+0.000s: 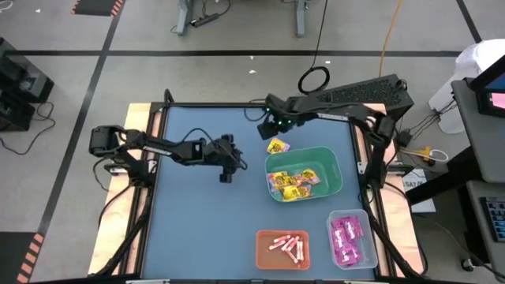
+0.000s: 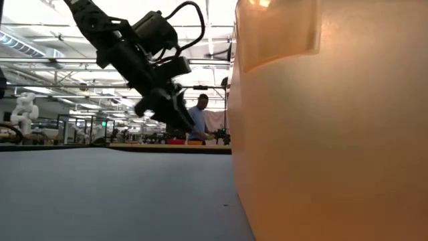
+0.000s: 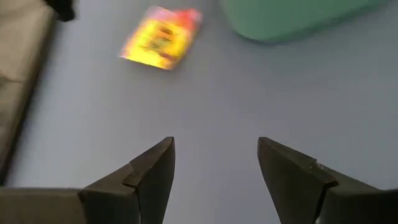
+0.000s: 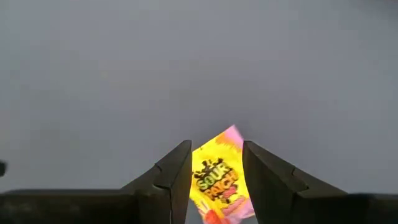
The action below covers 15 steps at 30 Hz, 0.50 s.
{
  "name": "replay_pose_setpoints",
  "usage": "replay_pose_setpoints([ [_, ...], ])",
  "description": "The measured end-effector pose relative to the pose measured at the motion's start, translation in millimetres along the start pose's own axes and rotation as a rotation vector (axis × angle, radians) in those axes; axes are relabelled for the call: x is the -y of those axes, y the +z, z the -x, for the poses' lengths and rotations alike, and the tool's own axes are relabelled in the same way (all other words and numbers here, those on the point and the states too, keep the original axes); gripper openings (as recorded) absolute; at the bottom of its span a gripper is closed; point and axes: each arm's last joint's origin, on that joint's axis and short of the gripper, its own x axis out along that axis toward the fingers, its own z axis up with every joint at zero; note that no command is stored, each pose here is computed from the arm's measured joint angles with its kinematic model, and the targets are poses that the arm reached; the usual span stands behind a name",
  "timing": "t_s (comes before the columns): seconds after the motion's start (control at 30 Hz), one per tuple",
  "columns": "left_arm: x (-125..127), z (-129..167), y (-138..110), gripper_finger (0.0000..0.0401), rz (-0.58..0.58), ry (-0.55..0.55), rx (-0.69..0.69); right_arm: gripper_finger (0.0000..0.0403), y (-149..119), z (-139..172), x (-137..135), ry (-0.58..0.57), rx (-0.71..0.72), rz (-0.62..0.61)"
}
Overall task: Sort candy
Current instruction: Put the yellow candy pack into the green bin
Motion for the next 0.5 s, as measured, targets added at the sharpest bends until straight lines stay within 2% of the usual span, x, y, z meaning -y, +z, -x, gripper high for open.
replay_pose_setpoints([
  [0.17,-5,1,-8,0.0235,-0.018,-0.141,0.019,0.0132,-8,-21,-7,-0.025,-0.051,-0.059],
  [0.5,-11,-1,-25,0.0235,-0.018,-0.141,-0.024,0.0132,-12,-42,-6,-0.070,-0.095,-0.088],
])
